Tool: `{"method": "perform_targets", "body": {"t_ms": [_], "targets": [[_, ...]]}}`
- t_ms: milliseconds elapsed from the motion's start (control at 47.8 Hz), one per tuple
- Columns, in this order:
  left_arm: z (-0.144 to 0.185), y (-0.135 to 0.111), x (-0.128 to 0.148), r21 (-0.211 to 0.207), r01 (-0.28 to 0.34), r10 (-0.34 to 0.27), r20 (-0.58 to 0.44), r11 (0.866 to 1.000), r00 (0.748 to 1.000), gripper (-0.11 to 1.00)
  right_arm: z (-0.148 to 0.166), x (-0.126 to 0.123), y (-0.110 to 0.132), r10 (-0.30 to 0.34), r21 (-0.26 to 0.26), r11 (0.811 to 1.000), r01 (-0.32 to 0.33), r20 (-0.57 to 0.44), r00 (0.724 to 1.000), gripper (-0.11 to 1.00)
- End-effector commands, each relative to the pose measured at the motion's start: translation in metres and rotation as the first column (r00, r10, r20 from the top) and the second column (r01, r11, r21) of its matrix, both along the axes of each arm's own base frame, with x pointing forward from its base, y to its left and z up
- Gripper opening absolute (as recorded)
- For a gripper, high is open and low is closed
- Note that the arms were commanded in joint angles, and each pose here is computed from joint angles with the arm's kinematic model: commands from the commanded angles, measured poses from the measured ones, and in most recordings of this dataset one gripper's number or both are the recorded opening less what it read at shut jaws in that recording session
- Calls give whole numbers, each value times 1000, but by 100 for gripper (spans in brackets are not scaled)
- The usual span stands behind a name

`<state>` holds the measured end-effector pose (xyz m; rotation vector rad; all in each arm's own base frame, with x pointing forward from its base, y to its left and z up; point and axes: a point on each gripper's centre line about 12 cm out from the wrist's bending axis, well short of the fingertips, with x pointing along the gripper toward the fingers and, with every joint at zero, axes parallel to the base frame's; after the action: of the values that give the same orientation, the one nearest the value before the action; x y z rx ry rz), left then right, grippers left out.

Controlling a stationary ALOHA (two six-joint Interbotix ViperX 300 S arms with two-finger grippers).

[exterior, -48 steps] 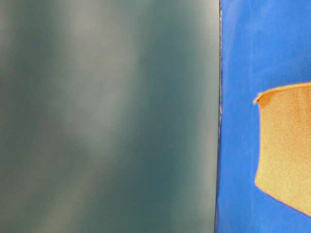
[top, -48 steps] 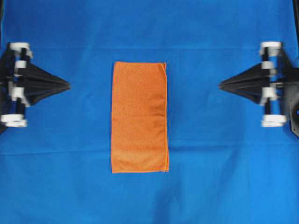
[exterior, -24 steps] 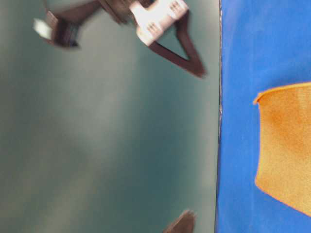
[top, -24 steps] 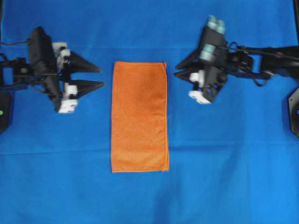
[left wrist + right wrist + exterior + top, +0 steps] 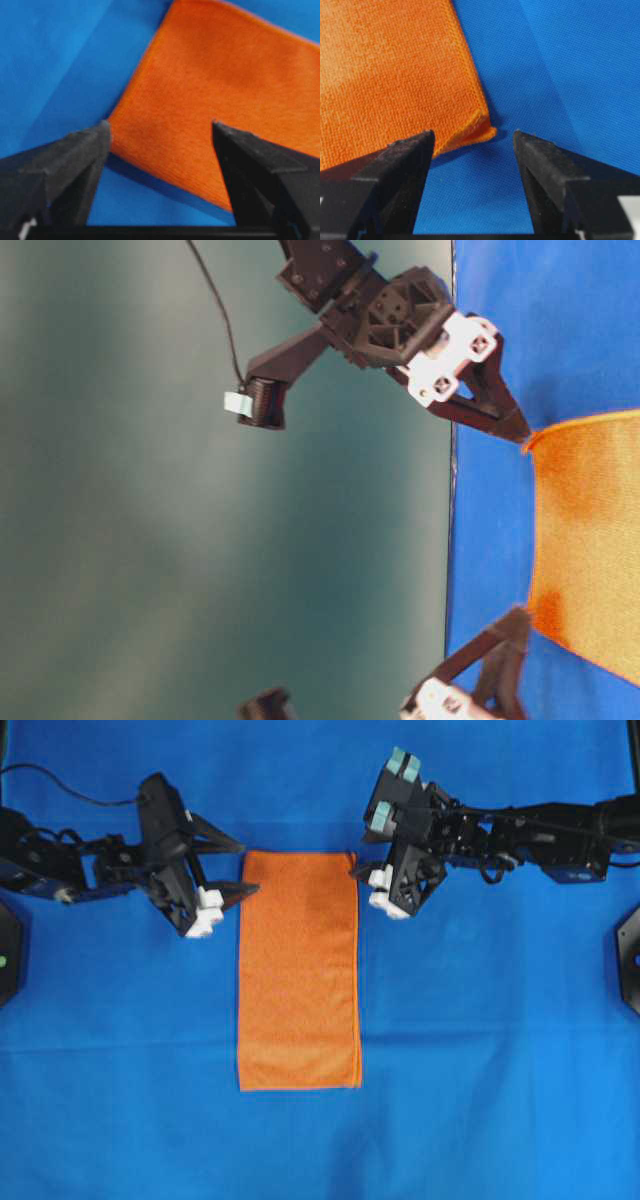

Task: Fold a vertical towel.
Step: 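Move both grippers toward the top corners of the orange towel, then close both grippers on the towel's top left and right corners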

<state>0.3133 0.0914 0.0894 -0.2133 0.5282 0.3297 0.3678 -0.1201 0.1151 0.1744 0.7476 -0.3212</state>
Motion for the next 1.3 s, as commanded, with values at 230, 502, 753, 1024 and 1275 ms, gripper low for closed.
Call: {"method": "perform_targets", "body": {"t_ms": [230, 502, 753, 1024, 1275], "targets": [[-13, 7, 18, 1, -6, 6, -3, 1000, 1000, 75, -11, 10, -4, 9, -19, 1000, -8, 33, 999, 64], [-15, 8, 17, -1, -7, 7, -11, 1000, 1000, 52, -16, 12, -4, 15, -22, 1000, -15, 22, 1000, 45], [-15, 5, 20, 5, 9, -9, -13, 1000, 1000, 2, -18, 11, -1, 27, -20, 999, -27, 3, 1000, 4], [-4, 6, 21, 28, 17, -18, 9, 999, 1000, 2, -15, 10, 0, 15, -8, 1000, -14, 9, 1000, 4], [23, 14, 20, 46, -7, 4, 61, 999, 998, 2, 8, 5, 1, 11, -20, 1000, -10, 50, 999, 4]]}}
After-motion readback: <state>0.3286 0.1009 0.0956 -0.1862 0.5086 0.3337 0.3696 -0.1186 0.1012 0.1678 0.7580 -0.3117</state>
